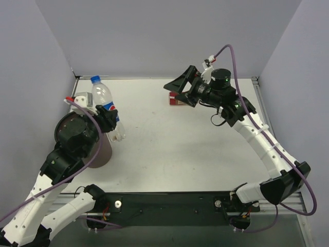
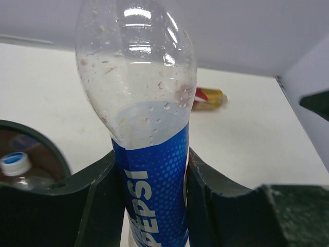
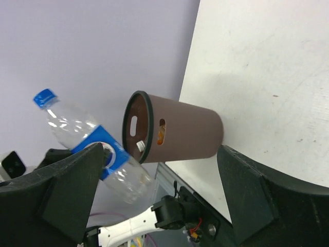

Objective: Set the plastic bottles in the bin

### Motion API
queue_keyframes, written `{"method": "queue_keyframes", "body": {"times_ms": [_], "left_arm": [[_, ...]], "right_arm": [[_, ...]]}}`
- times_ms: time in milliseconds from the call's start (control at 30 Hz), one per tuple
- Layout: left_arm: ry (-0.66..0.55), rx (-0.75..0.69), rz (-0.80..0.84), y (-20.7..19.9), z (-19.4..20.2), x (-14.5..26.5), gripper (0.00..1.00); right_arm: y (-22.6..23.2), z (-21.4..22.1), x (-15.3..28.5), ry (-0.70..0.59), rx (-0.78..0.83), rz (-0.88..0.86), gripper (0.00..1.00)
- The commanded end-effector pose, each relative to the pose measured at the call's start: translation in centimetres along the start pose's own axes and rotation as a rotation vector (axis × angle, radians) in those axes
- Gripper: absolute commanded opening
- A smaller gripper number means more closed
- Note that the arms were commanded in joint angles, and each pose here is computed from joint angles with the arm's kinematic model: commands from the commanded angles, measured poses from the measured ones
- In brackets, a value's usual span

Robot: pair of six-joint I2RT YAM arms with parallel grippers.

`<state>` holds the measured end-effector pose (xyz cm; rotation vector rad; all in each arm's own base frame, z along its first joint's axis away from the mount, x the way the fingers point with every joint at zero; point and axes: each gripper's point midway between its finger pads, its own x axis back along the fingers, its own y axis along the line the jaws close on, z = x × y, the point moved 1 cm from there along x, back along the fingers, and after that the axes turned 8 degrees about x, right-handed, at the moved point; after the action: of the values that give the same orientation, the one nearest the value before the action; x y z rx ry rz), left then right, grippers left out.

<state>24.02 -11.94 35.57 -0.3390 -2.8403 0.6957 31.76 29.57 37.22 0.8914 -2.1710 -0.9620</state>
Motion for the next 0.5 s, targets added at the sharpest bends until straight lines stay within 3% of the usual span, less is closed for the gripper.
{"method": "queue_keyframes", "body": {"times_ms": [0,300,467], "left_arm": [[-0.234,-0.085,-0.322,5.2,-6.0,2.8,0.14],[-0.423,-0.161,-0.819,12.4,-6.8,5.2,0.14],[-0.426,-0.210,-0.890,13.0,-6.2,4.2,0.14]], "right_arm": [[-1.3,0.3,2.1,-0.034,0.065,0.056,0.86],[-4.2,2.6,3.3,0.003,0.090,0.119,0.86],[-5.0,3.4,3.3,0.023,0.094,0.131,0.86]]}}
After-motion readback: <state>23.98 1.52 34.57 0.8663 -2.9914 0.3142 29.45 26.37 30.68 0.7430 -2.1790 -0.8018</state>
